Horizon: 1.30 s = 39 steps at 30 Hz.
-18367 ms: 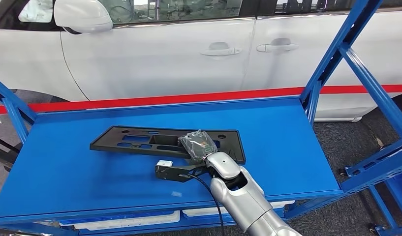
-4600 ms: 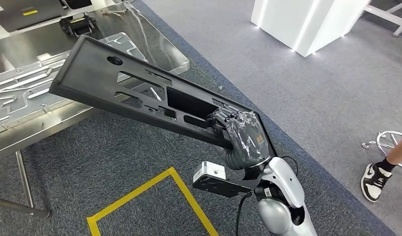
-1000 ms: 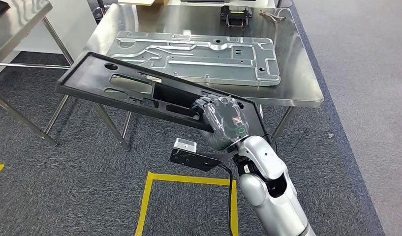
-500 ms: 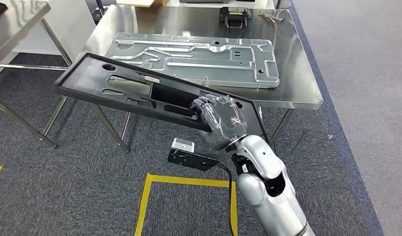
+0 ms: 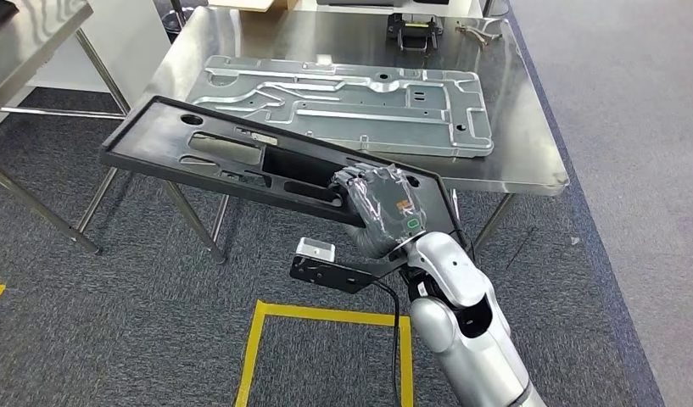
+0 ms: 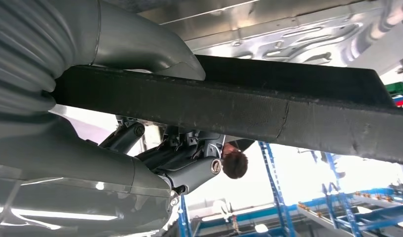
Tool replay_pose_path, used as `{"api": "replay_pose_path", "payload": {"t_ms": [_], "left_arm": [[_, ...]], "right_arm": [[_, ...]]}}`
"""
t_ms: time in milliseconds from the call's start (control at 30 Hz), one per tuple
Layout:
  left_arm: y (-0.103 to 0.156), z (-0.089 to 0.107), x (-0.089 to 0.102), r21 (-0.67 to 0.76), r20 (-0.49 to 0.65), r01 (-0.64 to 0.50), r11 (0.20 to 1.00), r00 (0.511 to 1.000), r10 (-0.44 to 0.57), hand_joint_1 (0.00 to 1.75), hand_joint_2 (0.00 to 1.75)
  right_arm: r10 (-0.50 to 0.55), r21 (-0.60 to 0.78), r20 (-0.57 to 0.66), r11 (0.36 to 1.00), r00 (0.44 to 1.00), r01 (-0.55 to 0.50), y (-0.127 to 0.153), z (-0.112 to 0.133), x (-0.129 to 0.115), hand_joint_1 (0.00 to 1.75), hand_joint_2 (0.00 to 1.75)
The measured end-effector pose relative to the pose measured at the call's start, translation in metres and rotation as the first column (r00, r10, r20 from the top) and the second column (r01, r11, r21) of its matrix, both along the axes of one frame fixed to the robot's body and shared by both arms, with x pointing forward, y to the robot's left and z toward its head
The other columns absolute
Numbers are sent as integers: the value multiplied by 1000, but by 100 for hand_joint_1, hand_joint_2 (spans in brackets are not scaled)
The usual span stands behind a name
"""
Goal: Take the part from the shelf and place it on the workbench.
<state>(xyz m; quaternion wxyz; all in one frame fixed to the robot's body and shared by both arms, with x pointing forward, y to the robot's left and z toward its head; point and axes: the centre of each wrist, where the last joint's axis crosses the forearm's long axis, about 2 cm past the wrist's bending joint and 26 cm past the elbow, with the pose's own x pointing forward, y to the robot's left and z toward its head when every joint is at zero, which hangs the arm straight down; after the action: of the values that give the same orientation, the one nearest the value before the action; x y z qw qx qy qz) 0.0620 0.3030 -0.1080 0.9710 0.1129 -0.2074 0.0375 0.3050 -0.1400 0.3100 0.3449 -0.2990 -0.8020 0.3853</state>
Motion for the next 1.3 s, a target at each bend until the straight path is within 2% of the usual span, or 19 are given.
{"api": "replay_pose_path", "payload": {"t_ms": [1300], "left_arm": [[-2, 0, 0, 0, 3, 18, 1000, 1000, -18, 0, 175]], "right_arm": [[-21, -36, -23, 999, 1000, 20, -3, -7, 3, 175, 175]]}}
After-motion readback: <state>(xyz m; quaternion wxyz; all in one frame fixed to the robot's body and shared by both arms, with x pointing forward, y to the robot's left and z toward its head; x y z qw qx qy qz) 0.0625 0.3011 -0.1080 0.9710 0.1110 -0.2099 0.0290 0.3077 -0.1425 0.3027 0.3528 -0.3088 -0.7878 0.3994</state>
